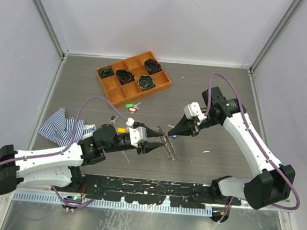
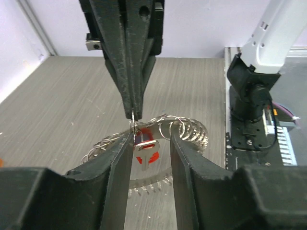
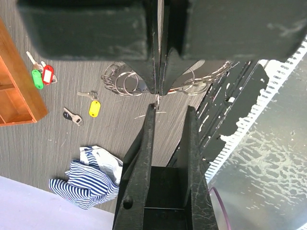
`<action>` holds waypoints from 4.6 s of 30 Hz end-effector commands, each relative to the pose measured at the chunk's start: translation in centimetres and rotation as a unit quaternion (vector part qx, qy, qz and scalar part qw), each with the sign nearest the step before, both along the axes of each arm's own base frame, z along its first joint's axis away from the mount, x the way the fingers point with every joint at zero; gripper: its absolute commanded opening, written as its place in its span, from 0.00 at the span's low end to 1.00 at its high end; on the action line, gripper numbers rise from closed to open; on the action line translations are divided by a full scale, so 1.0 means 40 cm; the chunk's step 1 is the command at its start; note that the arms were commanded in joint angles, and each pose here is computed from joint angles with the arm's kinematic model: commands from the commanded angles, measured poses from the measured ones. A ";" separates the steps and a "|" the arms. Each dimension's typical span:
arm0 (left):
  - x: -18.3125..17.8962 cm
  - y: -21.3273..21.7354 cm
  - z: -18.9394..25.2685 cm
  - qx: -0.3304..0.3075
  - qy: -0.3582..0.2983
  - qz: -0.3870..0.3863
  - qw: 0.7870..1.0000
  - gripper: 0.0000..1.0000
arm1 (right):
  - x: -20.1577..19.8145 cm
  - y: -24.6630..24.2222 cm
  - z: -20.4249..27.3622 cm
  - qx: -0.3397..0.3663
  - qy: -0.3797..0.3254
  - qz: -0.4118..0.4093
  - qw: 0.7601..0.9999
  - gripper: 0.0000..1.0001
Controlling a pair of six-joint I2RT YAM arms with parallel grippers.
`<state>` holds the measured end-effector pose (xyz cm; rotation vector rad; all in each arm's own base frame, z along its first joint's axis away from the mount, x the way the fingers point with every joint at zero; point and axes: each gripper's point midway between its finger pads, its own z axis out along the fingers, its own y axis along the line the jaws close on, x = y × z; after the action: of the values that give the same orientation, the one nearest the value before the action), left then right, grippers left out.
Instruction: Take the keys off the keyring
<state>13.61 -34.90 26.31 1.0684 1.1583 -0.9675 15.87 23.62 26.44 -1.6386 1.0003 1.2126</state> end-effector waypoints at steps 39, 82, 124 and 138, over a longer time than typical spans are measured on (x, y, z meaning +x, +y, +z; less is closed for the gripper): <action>0.038 0.010 0.086 0.040 0.038 0.050 0.997 0.00 | -0.006 0.012 0.056 -0.026 -0.039 -0.004 0.999 0.12; 0.019 0.058 0.160 0.345 0.245 0.010 0.906 0.00 | 0.003 0.081 0.115 0.000 0.119 -0.028 0.993 0.48; 0.029 0.063 0.195 0.254 0.237 0.026 0.937 0.00 | -0.016 0.084 0.125 0.004 0.188 -0.012 0.982 0.34; 0.036 0.056 0.198 0.250 0.235 0.027 0.939 0.00 | -0.027 0.093 0.122 0.001 0.192 -0.001 0.981 0.21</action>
<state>14.71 -31.98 31.13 1.2685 2.0230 -0.8789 15.42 27.34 30.13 -1.3986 1.3032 1.5700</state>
